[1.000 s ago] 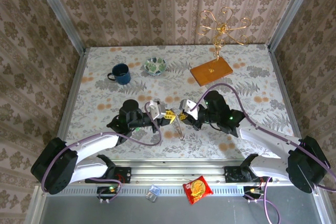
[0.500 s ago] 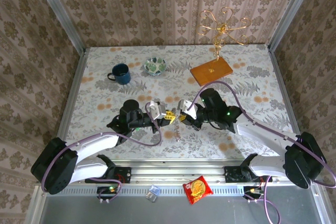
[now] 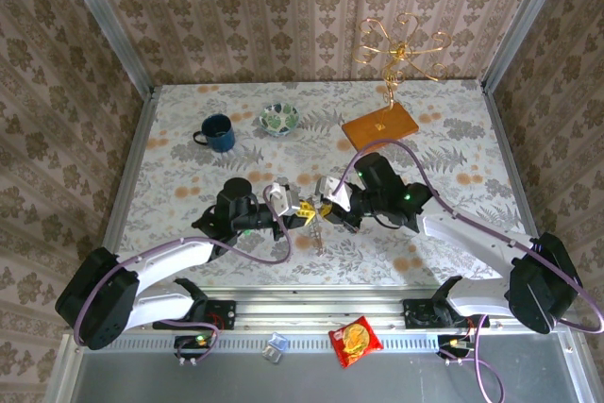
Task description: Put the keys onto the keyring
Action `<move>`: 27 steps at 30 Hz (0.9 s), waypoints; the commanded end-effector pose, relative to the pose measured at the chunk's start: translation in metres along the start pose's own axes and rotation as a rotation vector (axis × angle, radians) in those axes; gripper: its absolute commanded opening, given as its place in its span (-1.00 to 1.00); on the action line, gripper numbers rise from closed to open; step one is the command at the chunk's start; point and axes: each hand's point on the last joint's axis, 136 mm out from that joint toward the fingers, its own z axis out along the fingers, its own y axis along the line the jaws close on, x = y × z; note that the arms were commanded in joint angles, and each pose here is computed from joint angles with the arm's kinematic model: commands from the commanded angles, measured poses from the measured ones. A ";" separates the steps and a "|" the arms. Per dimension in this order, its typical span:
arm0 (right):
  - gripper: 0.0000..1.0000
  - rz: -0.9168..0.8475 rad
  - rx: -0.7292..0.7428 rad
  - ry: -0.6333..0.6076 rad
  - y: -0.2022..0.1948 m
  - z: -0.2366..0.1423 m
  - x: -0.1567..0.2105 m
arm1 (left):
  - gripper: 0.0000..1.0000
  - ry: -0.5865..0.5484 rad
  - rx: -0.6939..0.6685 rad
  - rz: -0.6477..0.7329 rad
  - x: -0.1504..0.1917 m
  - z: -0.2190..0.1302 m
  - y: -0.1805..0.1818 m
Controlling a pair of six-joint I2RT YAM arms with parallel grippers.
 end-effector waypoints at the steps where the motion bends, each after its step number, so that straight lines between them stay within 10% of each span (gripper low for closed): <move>1: -1.00 -0.014 -0.027 -0.019 0.004 -0.006 -0.012 | -1.00 -0.017 0.014 0.072 -0.017 -0.002 -0.001; 27: -1.00 0.068 -0.139 0.109 0.012 0.009 0.007 | -1.00 -0.045 0.030 0.079 -0.026 -0.004 -0.006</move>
